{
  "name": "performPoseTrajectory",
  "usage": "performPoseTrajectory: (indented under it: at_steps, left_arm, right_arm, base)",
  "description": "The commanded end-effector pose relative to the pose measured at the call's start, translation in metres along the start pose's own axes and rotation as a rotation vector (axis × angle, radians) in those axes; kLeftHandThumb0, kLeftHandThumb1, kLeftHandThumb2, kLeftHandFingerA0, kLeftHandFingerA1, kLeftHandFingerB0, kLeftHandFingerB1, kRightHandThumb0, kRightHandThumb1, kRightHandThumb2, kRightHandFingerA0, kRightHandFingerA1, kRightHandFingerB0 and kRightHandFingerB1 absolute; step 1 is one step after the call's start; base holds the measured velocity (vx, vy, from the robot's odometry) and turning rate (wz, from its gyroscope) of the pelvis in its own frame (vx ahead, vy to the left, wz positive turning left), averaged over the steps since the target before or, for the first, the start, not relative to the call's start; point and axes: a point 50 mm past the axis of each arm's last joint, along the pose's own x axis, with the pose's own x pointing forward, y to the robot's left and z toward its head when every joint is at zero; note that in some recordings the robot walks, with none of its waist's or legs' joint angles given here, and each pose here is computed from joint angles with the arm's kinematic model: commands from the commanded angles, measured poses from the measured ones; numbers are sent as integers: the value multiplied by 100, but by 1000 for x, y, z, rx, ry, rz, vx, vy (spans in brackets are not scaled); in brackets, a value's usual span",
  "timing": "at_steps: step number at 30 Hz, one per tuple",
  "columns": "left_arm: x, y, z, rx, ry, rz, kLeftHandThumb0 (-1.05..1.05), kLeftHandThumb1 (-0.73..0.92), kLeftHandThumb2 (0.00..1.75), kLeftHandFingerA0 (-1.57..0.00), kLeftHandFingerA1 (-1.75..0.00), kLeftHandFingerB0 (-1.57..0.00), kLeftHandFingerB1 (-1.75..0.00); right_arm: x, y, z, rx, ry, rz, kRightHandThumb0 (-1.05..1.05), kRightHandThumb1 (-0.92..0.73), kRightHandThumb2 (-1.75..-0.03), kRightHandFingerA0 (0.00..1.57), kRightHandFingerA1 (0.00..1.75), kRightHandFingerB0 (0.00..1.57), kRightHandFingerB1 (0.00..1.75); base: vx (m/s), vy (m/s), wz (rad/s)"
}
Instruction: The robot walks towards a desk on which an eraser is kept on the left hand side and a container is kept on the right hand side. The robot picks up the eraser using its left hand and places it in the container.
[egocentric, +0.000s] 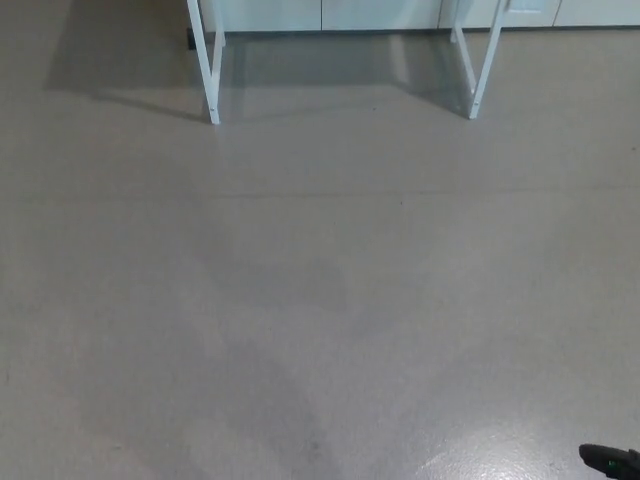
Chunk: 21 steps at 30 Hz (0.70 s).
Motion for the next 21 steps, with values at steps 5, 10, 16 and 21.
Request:
performPoseTrajectory:
  at_steps: [5, 10, 16, 21]
  left_arm:
    - [-5, 10, 4, -6, -74, -36, -16, 38, 86, -22, -56, -17, -51]
    - [-5, 10, 4, 9, -68, -30, -15, 37, 86, -24, -56, -19, -52]
    - [-5, 8, 4, 3, -74, -30, -13, 38, 86, -22, -56, -18, -51]
    - [-6, 7, 1, 4, -74, -28, -12, 37, 86, -22, -56, -19, -52]
  right_arm:
    - [-3, -3, 1, 21, -47, 25, -18, -50, -55, 51, 63, 34, 51]
    - [-4, -3, 0, 18, -46, 32, -17, -51, -55, 49, 62, 33, 51]
    - [-4, -3, 0, 14, -43, 26, -17, -51, -55, 49, 62, 34, 50]
    - [-4, -3, -2, 19, -38, 27, -17, -50, -55, 50, 62, 34, 50]
  base:
    - [0, 0, 0]
    - [0, 0, 0]
    - [0, 0, 0]
    - [0, -6, -7]
